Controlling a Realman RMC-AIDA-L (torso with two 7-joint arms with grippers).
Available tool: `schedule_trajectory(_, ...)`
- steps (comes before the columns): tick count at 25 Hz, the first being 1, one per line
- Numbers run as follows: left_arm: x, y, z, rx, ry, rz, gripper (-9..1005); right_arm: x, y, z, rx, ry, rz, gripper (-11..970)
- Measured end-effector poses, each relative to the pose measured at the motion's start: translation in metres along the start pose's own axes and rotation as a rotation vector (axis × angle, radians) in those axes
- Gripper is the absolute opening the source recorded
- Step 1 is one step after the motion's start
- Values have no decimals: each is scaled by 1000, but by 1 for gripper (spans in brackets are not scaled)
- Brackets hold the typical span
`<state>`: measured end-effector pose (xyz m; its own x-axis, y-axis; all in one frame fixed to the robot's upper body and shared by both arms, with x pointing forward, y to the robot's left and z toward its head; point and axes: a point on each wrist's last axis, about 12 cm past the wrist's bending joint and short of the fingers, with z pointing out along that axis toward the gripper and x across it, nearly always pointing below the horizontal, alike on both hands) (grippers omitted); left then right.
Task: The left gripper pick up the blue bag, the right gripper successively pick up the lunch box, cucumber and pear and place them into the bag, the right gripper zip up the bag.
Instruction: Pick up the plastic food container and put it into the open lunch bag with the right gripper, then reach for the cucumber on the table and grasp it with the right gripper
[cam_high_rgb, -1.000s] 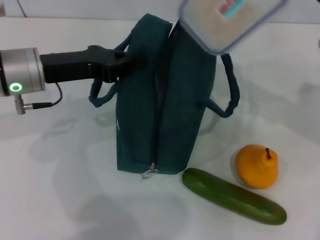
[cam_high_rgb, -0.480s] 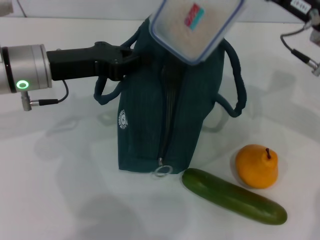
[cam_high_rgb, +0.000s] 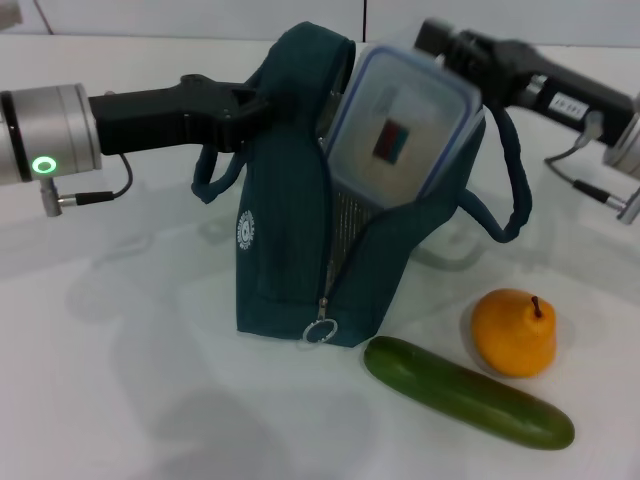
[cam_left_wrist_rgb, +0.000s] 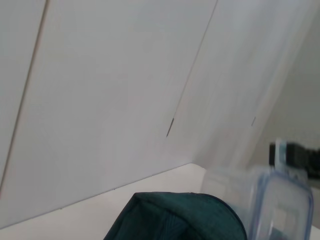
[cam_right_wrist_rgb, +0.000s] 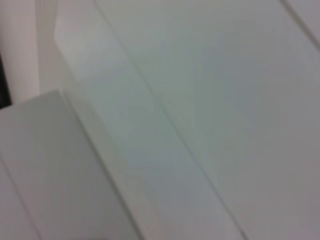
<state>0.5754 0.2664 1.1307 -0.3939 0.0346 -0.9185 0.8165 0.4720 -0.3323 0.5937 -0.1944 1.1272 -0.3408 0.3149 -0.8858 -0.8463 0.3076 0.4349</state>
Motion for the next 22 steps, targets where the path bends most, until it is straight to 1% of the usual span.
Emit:
schedule_trajectory(3, 0, -2, 3, 7, -5, 4, 40, 6, 1, 8, -11, 58, -8, 95)
schedule_trajectory(7, 1, -3, 6, 13, -8, 7, 40, 10, 0, 15, 3, 110, -14, 95)
schedule_trajectory(16, 5, 0, 8, -11, -12, -7, 40, 6, 1, 15, -9, 92, -34, 112)
schedule_trajectory(19, 5, 0, 8, -14, -12, -9, 40, 0, 3, 12, -26, 78, -59, 258)
schedule_trajectory(21, 6, 0, 7, -16, -12, -11, 40, -7, 9, 6, -61, 63, -97, 356)
schedule_trajectory(22, 7, 0, 7, -18, -12, -13, 40, -10, 12, 2, -78, 61, -116, 390)
